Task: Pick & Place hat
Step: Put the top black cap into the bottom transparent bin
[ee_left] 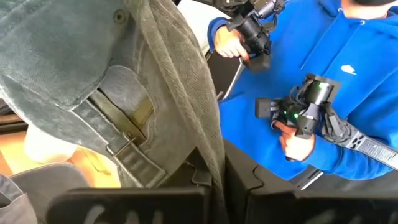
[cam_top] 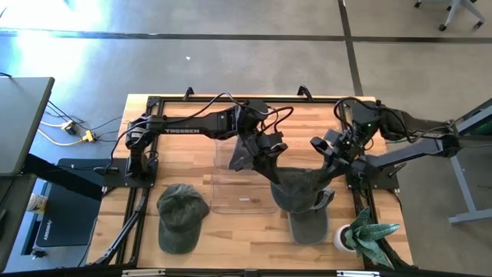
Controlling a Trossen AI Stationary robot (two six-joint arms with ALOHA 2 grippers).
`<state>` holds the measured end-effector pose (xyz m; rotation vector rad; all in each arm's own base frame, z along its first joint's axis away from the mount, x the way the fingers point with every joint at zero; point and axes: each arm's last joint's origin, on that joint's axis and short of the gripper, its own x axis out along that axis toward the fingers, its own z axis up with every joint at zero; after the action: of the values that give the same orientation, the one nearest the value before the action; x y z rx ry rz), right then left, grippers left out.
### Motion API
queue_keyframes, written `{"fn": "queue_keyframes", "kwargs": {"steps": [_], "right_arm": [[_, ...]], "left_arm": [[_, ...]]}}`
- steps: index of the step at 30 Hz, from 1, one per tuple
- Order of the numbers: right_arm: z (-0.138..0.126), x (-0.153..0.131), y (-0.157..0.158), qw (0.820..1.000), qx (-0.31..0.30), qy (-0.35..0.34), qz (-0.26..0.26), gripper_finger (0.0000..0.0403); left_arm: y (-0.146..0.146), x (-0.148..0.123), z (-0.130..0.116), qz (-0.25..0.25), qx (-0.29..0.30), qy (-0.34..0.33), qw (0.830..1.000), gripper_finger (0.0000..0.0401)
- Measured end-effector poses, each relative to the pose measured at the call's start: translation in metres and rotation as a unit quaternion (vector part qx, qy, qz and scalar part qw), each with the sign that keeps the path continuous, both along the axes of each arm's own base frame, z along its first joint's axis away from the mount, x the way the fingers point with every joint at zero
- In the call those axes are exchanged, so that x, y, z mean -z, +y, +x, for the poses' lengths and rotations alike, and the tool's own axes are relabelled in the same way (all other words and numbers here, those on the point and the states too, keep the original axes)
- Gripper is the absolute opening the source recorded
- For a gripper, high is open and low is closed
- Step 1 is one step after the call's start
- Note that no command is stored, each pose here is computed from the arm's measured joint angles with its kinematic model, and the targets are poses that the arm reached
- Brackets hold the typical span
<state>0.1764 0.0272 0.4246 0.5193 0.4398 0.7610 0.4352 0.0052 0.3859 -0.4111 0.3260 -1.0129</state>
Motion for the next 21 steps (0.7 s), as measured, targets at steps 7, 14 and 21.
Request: {"fn": "queue_keyframes", "kwargs": {"steps": [7, 14, 21], "right_arm": [[0.004, 0.000, 0.000, 0.999, 0.012, -0.022, -0.021, 0.0004], [0.010, 0.003, -0.001, 0.998, 0.035, -0.028, -0.045, 0.0003], [0.023, 0.013, -0.002, 0.997, 0.043, -0.009, -0.070, 0.0003]], "left_arm": [[0.000, 0.000, 0.000, -0.006, 0.007, 0.007, 1.000, 0.0009], [0.014, 0.000, 0.000, -0.019, -0.025, 0.033, 0.999, 0.0053], [0.050, -0.002, -0.002, -0.017, -0.081, 0.018, 0.996, 0.0164]]}}
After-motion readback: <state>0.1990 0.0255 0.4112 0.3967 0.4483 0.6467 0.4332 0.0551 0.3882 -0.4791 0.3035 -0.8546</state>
